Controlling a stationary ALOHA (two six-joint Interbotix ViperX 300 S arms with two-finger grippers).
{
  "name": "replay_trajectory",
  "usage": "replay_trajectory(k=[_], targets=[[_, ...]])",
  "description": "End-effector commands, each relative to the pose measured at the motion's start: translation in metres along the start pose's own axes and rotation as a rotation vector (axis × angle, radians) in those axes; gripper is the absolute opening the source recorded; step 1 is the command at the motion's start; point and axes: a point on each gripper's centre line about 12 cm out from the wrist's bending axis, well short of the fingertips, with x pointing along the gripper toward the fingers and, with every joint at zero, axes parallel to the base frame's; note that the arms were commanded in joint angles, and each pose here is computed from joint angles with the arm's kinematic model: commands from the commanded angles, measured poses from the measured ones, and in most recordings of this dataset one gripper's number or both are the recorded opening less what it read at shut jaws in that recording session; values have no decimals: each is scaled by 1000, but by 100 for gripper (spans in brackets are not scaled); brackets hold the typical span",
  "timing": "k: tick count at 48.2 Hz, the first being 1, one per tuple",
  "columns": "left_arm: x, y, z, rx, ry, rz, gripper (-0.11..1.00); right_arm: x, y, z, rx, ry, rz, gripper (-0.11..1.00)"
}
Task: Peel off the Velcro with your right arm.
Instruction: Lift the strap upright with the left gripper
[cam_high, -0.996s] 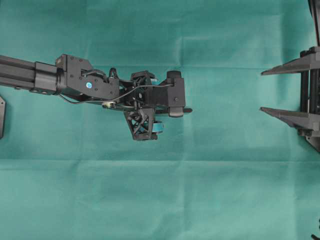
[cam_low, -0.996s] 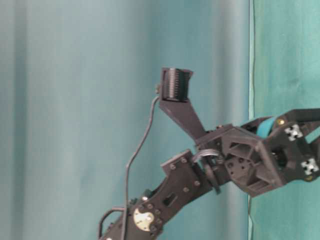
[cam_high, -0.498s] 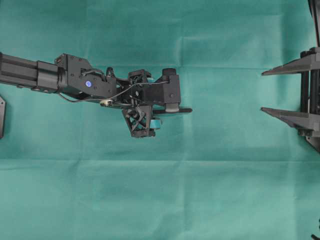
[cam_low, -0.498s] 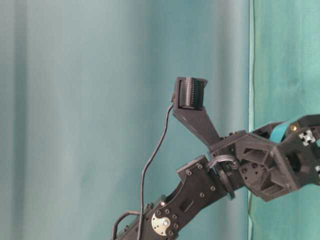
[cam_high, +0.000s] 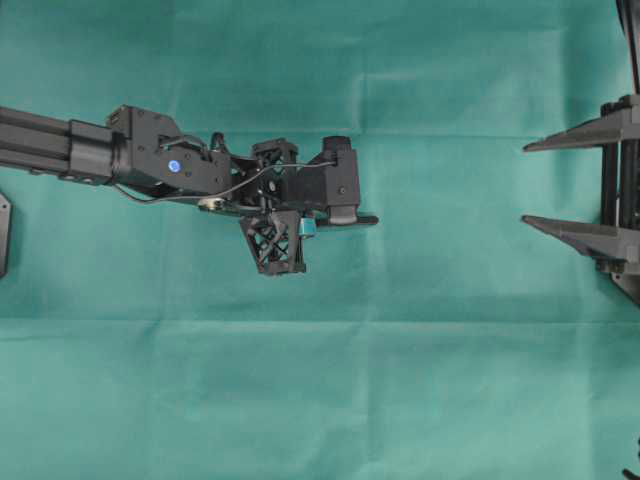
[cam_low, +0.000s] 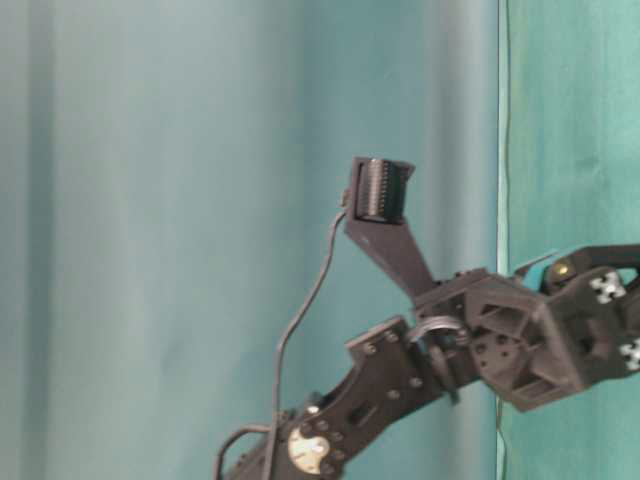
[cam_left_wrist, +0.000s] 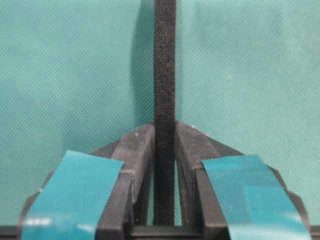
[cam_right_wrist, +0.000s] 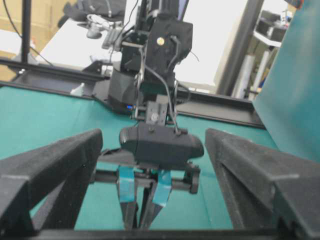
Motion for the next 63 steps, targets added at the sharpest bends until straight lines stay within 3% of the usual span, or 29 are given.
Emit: replay_trajectory(k=[1, 16, 22, 37, 53, 63], targets=[[-29, -2, 22, -5, -86, -2, 10, 3, 0, 5, -9, -17, 1, 76], [-71, -19, 31, -56, -196, -36, 10, 12, 4, 25, -83, -50, 35, 76], [-89, -24, 33, -103, -268, -57, 10, 17, 6, 28, -123, -49, 54, 76], [-122, -24, 29, -264, -454, -112, 10, 38, 8, 30, -205, -17, 78, 75], [-145, -23, 21, -417, -606, -190, 10, 65, 8, 22, -357, 39, 91, 69], [-157, -25, 18, -503, -692, -252, 10, 81, 4, 10, -398, 91, 88, 69]])
